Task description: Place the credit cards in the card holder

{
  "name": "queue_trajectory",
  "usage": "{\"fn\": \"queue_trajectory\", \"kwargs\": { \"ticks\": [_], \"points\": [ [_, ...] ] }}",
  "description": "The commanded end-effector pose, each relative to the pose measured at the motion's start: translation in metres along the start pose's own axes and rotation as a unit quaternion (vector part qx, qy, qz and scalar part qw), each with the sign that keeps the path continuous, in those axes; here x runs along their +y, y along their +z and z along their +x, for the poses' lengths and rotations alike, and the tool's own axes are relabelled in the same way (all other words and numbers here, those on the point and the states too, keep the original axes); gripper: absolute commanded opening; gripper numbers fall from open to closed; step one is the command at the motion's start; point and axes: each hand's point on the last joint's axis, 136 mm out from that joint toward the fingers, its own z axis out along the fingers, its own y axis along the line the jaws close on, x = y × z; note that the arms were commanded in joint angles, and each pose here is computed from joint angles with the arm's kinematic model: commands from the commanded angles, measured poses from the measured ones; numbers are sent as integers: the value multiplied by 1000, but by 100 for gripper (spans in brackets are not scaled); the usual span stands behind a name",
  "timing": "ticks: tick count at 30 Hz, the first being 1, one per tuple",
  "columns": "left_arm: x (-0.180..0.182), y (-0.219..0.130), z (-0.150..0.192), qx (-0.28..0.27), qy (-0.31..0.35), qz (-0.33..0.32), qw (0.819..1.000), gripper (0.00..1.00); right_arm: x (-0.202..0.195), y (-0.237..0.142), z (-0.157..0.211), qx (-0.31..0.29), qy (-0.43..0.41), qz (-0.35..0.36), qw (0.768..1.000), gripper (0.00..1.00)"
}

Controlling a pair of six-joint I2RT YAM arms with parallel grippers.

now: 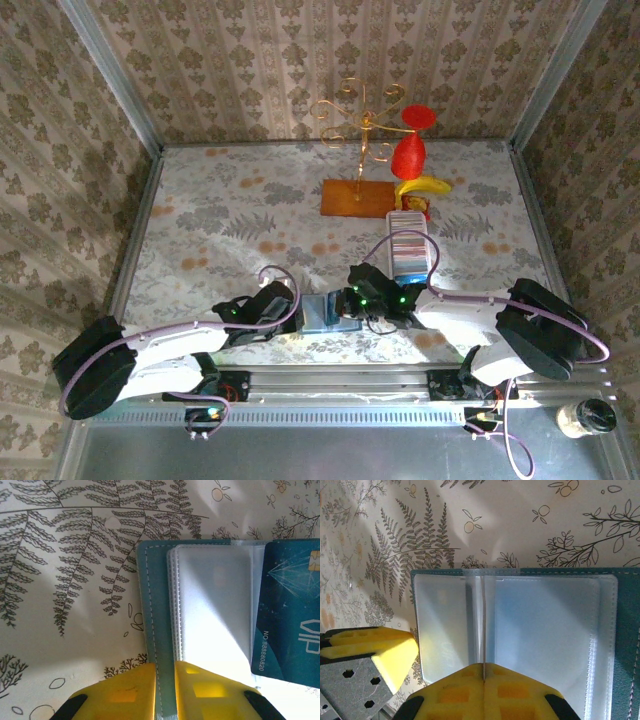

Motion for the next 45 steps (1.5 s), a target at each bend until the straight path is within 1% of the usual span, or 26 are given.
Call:
{"fn": "queue_trajectory", "kwargs": {
  "ticks": [1, 8, 22, 30, 36, 45],
  "points": [
    [-7, -2, -7, -10, -5, 2, 1000, 18, -2, -2, -2, -13, 8, 0, 1000, 0],
    [-6, -1, -5, -9, -4, -2, 1000, 18, 4, -1, -2, -15, 17, -16, 1000, 0],
    [-5, 1, -4, -7, -2, -6, 1000, 18, 4, -3, -4, -23, 28, -23, 999, 0],
    [-5, 1, -3, -7, 0, -7, 1000, 17, -2, -4, -6, -32, 23, -10, 999, 0],
    [-5, 1, -3, -7, -1, -7, 1000, 17, 7, -4, -7, -31, 28, -30, 999, 0],
    [-4, 2, -2, -7, -1, -7, 1000, 17, 0, -2, -5, -30, 30, -21, 999, 0]
  ]
}}
